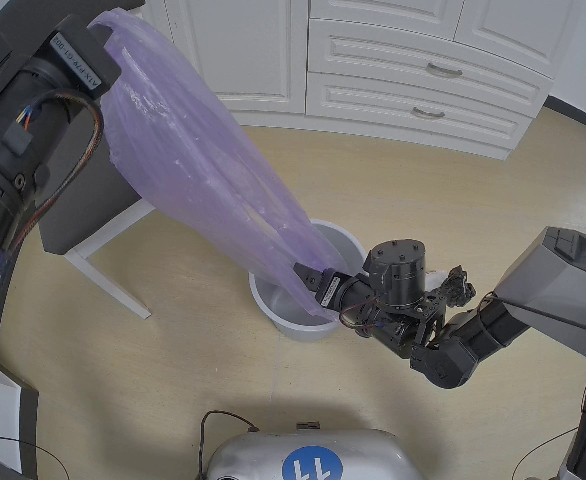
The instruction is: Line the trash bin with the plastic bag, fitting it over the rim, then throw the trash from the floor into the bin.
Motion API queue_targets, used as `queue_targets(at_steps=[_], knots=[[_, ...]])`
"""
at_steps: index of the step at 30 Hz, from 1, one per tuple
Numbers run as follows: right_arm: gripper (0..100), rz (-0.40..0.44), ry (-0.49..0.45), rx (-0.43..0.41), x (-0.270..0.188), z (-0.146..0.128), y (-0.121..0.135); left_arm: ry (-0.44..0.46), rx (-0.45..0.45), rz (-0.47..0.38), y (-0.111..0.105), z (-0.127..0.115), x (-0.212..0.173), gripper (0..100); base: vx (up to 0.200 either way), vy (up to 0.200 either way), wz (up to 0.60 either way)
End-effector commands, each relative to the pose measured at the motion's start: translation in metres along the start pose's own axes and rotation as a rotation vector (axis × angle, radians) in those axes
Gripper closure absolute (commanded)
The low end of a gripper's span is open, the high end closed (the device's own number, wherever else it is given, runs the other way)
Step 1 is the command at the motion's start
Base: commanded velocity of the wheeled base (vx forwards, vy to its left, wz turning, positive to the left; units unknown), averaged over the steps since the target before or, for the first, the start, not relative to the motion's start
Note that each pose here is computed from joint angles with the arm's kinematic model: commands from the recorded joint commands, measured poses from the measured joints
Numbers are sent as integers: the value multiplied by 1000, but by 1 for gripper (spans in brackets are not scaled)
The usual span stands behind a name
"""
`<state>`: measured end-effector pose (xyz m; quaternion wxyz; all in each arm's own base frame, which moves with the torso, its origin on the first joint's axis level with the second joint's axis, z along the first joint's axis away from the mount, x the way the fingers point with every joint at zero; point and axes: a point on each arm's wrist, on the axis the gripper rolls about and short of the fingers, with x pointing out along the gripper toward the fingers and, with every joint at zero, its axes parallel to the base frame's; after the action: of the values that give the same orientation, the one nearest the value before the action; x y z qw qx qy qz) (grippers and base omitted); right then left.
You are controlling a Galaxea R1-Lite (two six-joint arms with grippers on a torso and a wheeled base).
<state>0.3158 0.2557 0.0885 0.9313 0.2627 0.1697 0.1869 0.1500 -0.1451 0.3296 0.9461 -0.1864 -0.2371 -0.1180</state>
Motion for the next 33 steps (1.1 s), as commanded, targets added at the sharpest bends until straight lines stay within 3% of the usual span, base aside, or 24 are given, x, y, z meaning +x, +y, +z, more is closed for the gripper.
queue_targets(at_steps=[1,9,19,33], knots=[[0,6,-12,1,-2,0,0,-3,1,4,1,0,1,100,0,0,0],[0,33,-19,12,-9,4,-4,-23,14,38,8,3,6,100,0,0,0],[0,270,-30,34,-16,-28,-30,-23,14,38,8,3,6,100,0,0,0],[0,275,-32,35,-12,-38,-35,-20,15,35,8,2,6,100,0,0,0]])
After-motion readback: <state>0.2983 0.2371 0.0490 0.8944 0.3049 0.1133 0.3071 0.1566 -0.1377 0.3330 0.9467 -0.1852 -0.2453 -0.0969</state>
